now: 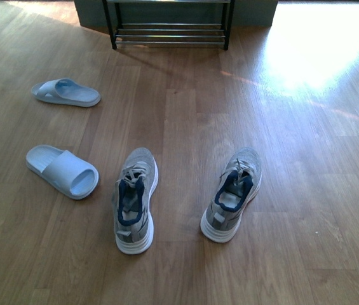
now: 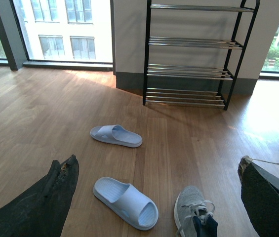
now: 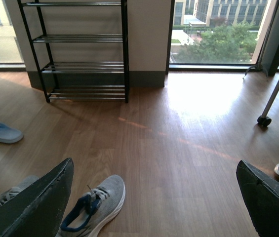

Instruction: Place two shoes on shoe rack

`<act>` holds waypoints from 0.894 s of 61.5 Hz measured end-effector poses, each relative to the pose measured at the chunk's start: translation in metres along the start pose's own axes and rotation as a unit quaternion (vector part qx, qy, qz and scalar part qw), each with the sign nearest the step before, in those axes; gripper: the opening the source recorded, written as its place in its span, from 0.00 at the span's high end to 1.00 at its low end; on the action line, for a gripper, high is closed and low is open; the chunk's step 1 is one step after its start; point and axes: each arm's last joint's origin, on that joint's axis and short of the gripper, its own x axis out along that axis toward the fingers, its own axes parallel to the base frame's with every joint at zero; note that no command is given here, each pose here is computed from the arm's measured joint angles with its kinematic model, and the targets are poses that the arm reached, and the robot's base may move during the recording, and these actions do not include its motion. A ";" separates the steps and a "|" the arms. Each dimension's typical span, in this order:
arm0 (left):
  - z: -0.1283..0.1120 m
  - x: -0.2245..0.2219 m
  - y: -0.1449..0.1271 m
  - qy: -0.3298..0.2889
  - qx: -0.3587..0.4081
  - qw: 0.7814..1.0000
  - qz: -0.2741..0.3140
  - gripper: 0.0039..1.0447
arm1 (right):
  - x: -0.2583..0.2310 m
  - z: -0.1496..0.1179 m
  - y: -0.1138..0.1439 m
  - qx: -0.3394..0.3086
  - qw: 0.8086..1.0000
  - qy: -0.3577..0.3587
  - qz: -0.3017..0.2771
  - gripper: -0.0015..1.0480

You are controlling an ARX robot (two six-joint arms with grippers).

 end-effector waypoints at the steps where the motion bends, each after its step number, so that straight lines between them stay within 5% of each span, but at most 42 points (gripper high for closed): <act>1: 0.000 0.000 0.000 0.000 0.000 1.000 0.000 0.09 | 0.000 0.000 0.000 0.000 1.000 0.000 0.000 0.09; 37: 0.000 0.000 0.000 0.000 0.000 1.000 0.000 0.09 | 0.000 0.000 0.000 0.000 1.000 0.000 0.000 0.09; 45: 0.001 0.011 -0.001 0.033 -0.053 0.987 0.151 0.09 | 0.000 0.000 0.000 0.000 1.000 0.000 0.000 0.09; 55: 0.008 0.055 -0.005 0.082 -0.115 0.982 0.127 0.09 | 0.000 0.000 0.000 0.000 1.000 0.000 0.000 0.09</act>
